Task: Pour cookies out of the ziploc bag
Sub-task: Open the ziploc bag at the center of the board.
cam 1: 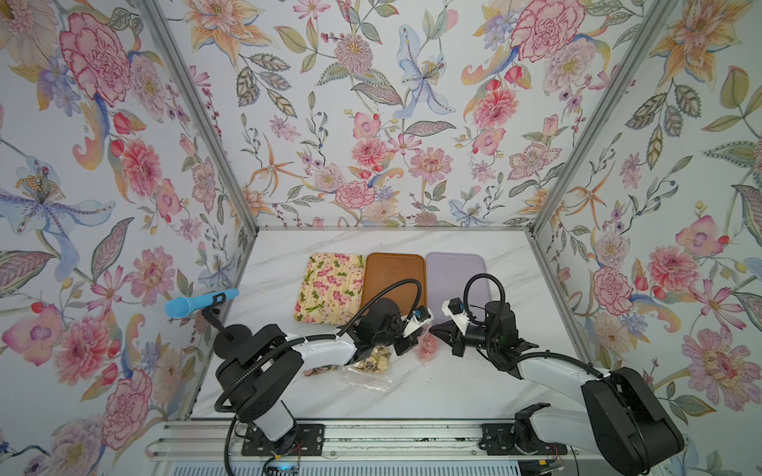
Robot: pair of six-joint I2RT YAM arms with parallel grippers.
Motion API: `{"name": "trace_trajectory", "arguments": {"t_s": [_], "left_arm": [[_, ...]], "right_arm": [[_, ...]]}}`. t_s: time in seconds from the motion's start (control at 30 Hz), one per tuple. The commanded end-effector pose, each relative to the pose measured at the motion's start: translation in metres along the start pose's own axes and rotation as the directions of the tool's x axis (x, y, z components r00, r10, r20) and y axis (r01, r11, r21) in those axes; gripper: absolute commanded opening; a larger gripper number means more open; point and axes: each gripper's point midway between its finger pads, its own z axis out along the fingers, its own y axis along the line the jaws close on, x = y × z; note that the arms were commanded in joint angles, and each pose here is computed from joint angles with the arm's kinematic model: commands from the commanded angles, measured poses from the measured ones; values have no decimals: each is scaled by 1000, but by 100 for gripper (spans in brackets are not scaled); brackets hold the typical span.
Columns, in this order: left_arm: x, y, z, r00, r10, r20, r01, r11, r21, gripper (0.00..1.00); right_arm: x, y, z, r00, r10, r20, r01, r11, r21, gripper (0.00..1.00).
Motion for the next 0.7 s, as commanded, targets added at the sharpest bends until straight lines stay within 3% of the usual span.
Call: {"name": "trace_trajectory", "arguments": {"t_s": [0.0,0.67], "left_arm": [[-10,11,-5,1000,-11,13,11,998,-58,0],[21,49,-23,994,-104,-29,89,941,-325,0]], "right_arm": [[-2,1,-1,1000,11,2,-11,1000,1,0],[10,-5,-6,997,64,-34,-60,991,120,0]]}}
